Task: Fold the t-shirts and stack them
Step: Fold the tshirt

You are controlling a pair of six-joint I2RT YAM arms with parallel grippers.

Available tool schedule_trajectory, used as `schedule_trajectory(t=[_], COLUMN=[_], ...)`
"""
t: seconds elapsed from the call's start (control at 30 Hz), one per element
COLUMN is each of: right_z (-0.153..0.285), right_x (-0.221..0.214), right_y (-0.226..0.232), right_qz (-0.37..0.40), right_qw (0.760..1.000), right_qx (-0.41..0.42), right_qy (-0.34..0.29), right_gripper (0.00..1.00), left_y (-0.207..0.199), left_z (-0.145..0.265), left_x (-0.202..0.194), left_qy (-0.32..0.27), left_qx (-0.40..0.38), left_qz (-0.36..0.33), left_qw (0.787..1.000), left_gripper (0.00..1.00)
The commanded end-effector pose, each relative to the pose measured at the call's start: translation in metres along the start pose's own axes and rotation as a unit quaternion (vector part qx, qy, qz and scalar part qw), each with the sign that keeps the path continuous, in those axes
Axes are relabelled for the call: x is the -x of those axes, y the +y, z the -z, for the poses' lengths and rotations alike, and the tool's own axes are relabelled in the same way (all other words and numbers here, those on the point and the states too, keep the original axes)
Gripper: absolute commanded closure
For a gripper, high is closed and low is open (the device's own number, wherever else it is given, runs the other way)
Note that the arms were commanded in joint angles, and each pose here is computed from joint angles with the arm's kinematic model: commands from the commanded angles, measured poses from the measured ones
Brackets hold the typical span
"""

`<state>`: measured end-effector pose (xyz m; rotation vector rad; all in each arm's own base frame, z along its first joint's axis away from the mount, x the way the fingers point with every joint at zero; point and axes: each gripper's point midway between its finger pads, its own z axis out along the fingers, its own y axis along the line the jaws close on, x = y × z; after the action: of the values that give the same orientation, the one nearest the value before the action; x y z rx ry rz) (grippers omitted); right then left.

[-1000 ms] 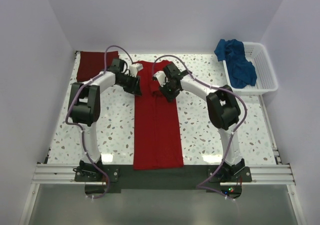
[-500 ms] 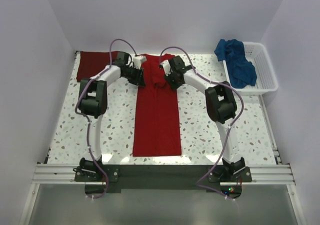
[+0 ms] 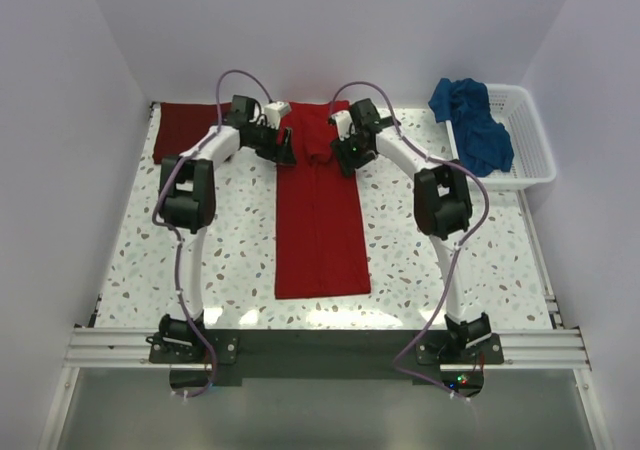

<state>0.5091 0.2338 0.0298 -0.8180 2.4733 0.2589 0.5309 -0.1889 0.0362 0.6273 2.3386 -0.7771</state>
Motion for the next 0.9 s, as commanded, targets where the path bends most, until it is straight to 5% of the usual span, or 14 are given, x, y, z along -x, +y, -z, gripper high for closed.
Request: schedule_trajectory(t=[0.0,0.03,0.17,0.37,0.4,0.43,0.5,0.57,0.73,0.87], right_z=[0.107,0.124,0.208,0.29,0.298,0.308,0.308,0.306,0.264,0.231], right_x=[0.06,0.068,0.09,0.079,0.07,0.053,0.004,-0.046,-0.157,-0.216], right_y=[0.034,0.035,0.038,0.044,0.049,0.064,0.086,0.105,0.142,0.165], right_qz=[0.02,0.039,0.093,0.155,0.176,0.245,0.292,0.316,0.378,0.43], right_qw=[0.994,0.992,0.979,0.955,0.952,0.937,0.932,0.927,0.908,0.882], right_qx=[0.062,0.06,0.034,-0.012,-0.01,0.02,0.083,0.124,0.172,0.191], right_qy=[-0.088,-0.106,-0.176,-0.252,-0.251,-0.25,-0.199,-0.161,-0.056,-0.022], right_gripper=[0.43,0.3,0.21,0.16,0.01,0.01,0.01,0.01,0.01,0.05], left_y=[-0.012,-0.017,-0.073,-0.152,-0.155,-0.174,-0.181,-0.198,-0.198,-0.211], left_z=[0.077,0.091,0.184,0.273,0.266,0.286,0.276,0.281,0.238,0.198], left_x=[0.078,0.088,0.139,0.118,0.096,0.09,0.044,0.013,-0.106,-0.188], left_qy=[-0.113,-0.126,-0.213,-0.252,-0.245,-0.258,-0.222,-0.198,-0.101,-0.034], left_qx=[0.001,0.012,0.046,0.058,0.043,0.051,0.027,0.012,-0.051,-0.098], left_qz=[-0.066,-0.088,-0.2,-0.383,-0.39,-0.427,-0.429,-0.49,-0.449,-0.468], left_qw=[0.991,0.988,0.955,0.887,0.887,0.865,0.875,0.849,0.886,0.878], left_gripper=[0.15,0.0,0.0,0.0,0.0,0.0,0.0,0.0,0.0,0.01])
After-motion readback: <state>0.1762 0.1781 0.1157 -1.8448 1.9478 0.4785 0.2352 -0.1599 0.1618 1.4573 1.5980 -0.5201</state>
